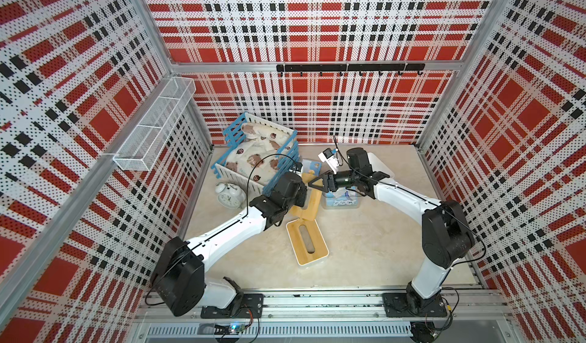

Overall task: Put the tissue paper into the tissue box
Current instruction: Close the box lid on the tissue box.

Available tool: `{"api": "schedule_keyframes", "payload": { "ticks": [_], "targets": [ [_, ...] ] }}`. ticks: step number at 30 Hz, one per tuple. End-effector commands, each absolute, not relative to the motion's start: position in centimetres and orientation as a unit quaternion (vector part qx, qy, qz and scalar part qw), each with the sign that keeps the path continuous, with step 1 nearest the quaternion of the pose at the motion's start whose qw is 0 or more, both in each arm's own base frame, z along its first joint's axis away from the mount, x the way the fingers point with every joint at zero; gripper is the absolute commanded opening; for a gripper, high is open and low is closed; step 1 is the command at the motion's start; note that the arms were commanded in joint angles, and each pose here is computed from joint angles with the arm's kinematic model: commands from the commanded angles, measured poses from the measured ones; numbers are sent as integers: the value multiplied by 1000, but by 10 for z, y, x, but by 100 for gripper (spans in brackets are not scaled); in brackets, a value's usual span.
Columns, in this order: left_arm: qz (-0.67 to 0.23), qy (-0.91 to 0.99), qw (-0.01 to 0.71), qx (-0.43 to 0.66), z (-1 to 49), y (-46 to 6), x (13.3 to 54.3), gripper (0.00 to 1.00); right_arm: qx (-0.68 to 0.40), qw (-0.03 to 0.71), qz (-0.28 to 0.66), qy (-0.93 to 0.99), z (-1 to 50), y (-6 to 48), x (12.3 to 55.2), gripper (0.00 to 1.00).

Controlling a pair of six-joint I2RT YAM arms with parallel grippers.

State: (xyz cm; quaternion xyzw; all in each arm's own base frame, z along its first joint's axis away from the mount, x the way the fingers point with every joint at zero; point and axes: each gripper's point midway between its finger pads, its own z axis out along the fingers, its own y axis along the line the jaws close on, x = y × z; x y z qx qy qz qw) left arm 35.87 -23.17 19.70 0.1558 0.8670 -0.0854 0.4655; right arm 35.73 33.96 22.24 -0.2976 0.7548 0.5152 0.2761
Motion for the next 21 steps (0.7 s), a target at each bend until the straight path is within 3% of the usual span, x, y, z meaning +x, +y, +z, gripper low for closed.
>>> {"api": "schedule_keyframes", "payload": {
  "ticks": [1,6,7,10,16,21],
  "targets": [
    [-116,839,495,193,219,-261,366,24,-302,265,525,750,221,339,352,33],
    [-131,838,489,204,215,-274,368,25,-279,274,510,766,215,322,356,2],
    [-136,838,487,205,216,-277,368,25,-274,276,506,770,214,319,358,0],
    [-162,835,485,203,220,-285,366,31,-254,287,498,778,214,307,360,0],
    [-235,817,502,160,251,-292,368,61,-177,334,500,779,234,265,372,0],
    [-364,788,492,66,277,-284,375,69,-95,386,521,756,272,236,378,0]
  ]
}}
